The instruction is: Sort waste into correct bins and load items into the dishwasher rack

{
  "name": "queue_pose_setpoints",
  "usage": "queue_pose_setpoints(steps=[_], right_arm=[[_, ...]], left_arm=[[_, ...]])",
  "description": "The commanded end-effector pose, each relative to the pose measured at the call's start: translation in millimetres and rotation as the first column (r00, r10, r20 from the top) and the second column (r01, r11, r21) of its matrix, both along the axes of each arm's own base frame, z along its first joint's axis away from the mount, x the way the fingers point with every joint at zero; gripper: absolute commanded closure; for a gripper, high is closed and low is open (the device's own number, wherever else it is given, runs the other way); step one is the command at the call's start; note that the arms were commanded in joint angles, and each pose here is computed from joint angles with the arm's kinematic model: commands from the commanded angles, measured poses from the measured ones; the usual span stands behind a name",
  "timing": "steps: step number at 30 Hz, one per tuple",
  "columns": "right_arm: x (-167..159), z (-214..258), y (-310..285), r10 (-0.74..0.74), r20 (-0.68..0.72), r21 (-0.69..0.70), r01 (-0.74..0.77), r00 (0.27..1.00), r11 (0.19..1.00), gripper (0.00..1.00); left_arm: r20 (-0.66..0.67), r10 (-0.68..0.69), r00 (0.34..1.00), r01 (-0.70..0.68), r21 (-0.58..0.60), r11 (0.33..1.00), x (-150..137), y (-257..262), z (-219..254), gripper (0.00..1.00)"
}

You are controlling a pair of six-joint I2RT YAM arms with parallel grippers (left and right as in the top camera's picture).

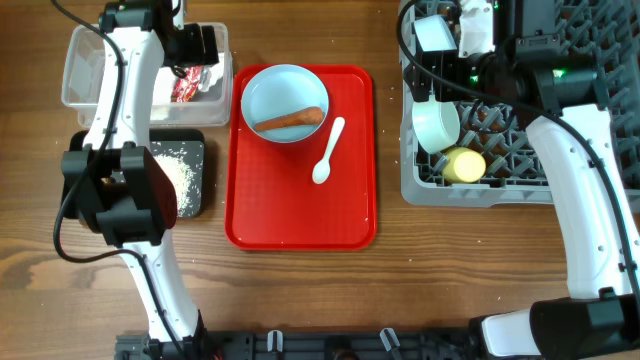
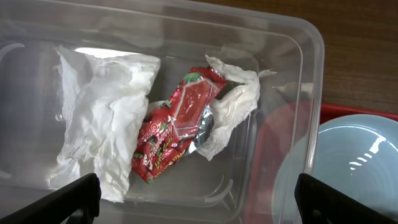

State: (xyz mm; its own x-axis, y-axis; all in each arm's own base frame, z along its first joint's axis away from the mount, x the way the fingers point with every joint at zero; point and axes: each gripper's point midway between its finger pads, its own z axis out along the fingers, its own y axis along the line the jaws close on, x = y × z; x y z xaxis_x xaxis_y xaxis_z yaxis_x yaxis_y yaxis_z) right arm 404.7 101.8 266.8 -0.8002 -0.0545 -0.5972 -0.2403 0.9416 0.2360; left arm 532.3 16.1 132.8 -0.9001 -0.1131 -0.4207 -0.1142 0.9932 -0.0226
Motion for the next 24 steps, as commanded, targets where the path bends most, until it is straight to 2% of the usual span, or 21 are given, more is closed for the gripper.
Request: queue_pose_setpoints(steps=[1, 3, 5, 7, 9, 15, 20, 24], right_arm=[[3, -3, -1, 0.000, -0.005, -0.011, 0.000, 1.000, 1.000, 0.01], [3, -3, -1, 0.000, -0.006, -0.011, 0.000, 1.000, 1.000, 0.01], [3, -3, -1, 0.000, -0.005, -0.011, 0.000, 1.000, 1.000, 0.01], [2, -4, -1, 0.000, -0.007, -0.012, 0.000, 1.000, 1.000, 0.01], [1, -5, -1, 0.000, -0.015, -0.013, 0.000, 1.000, 1.000, 0.01], [0, -5, -1, 0.000, -0.018, -0.014, 0.000, 1.000, 1.000, 0.01], [0, -5, -1, 0.001, -0.019, -0.013, -0.001, 1.000, 1.000, 0.00], [0, -5, -1, 0.001, -0.020, -0.014, -0.001, 1.000, 1.000, 0.01]], left_arm=[[0.031, -0.186, 0.982, 0.186, 0.005, 0.983, -5, -36, 22, 0.03], [0.042, -0.298, 0.954, 0.296, 0.035, 0.954, -11, -62, 34, 0.03], [0.023, -0.436, 0.900, 0.435, 0.052, 0.899, -22, -100, 36, 0.02], [-0.037, -0.562, 0.826, 0.564, 0.046, 0.825, -42, -139, 25, 0.02], [-0.087, -0.632, 0.770, 0.637, 0.039, 0.770, -58, -162, 14, 0.02], [-0.176, -0.755, 0.632, 0.768, 0.010, 0.641, -87, -185, -15, 0.04], [-0.198, -0.858, 0.474, 0.875, -0.007, 0.484, -94, -189, -53, 0.05], [-0.194, -0.858, 0.475, 0.875, -0.003, 0.485, -88, -191, -81, 0.05]])
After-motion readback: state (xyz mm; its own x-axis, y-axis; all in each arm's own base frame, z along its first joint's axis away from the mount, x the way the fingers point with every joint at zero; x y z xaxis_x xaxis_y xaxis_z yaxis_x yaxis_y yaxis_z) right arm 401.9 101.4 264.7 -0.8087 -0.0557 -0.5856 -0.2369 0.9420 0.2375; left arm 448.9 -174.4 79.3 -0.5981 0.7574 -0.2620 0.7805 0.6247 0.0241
